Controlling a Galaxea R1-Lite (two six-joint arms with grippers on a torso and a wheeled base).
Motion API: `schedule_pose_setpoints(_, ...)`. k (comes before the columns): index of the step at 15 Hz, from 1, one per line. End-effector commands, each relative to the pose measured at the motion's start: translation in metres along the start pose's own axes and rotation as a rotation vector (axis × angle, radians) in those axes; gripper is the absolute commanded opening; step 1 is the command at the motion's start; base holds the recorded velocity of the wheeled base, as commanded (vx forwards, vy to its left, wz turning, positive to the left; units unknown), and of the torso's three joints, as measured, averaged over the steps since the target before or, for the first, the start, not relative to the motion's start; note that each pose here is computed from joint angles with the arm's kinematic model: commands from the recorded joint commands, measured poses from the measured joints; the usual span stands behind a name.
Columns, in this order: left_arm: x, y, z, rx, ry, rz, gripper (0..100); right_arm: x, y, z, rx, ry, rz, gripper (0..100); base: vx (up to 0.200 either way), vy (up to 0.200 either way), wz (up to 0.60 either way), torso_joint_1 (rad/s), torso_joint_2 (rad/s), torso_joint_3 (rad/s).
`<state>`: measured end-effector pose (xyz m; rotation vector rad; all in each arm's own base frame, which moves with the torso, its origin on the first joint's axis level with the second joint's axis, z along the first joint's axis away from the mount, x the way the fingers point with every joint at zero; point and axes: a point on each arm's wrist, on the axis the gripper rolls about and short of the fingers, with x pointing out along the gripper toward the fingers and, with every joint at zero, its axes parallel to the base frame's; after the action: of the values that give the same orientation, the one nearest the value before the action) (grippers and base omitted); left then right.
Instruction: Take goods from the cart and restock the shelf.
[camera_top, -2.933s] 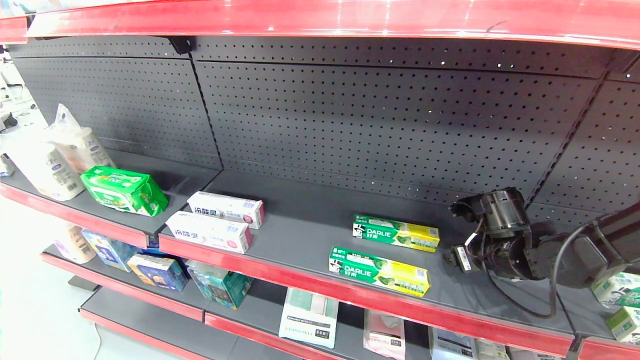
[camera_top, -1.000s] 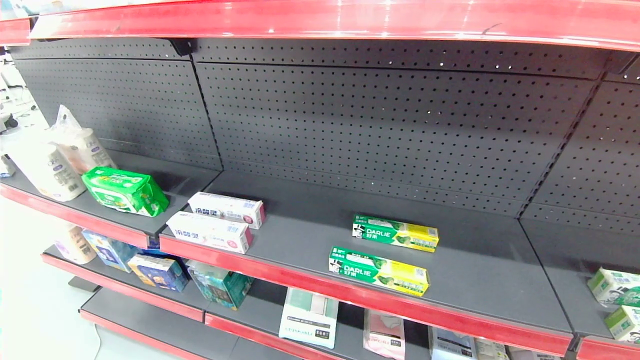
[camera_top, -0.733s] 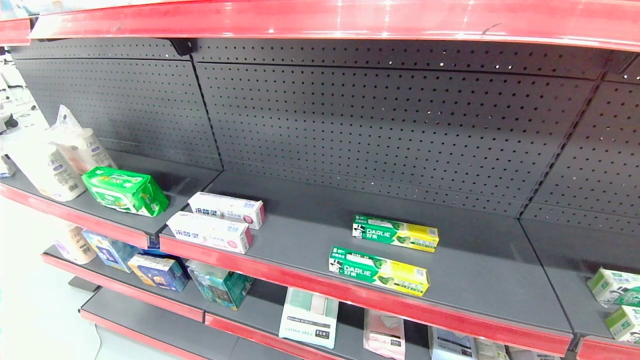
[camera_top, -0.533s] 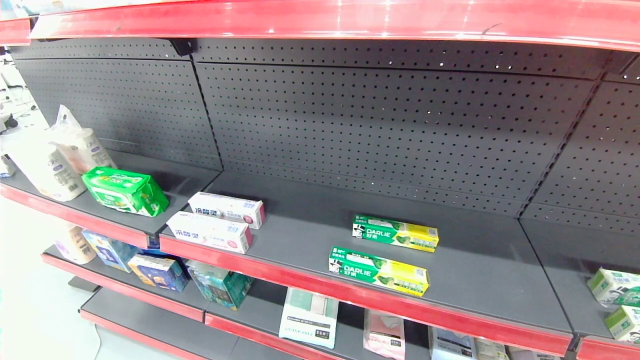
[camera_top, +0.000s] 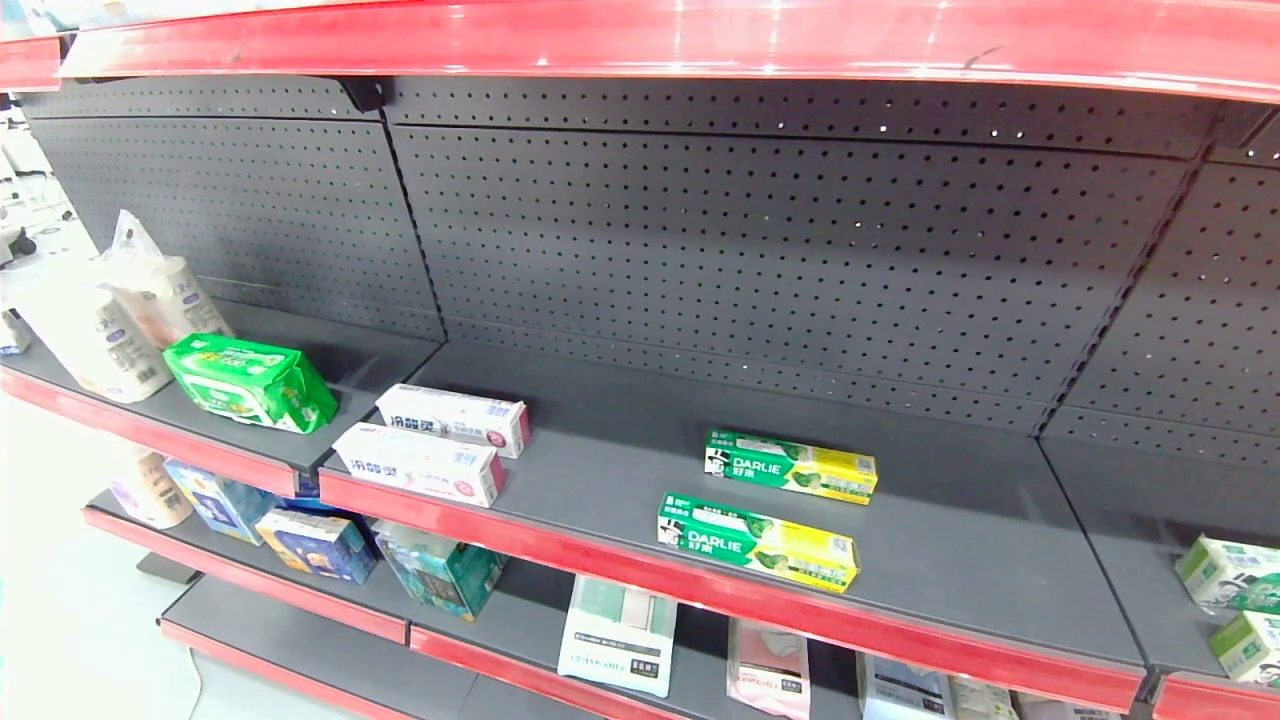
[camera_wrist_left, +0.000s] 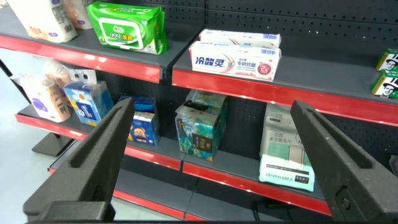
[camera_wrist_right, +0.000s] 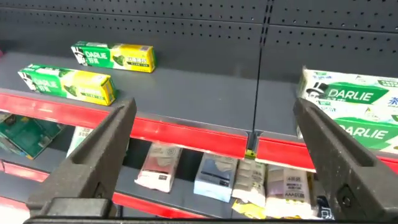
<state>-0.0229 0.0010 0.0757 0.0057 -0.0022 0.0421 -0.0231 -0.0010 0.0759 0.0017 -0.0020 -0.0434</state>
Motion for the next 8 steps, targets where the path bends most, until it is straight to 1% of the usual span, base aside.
schedule_pose_setpoints(1,0.0,0.0,0.0001,0.0,-0.001,0.001,100,0.0,0.0,0.0002,0.0,0.0,0.0,100,0.0,0.0,0.0,0.0,0.0,0.0)
schedule_pose_setpoints(8,0.0,0.0,0.0001,-0.001,-0.001,0.001,100,0.0,0.0,0.0002,-0.002,0.0,0.0,100,0.0,0.0,-0.6,0.005,0.0,0.0)
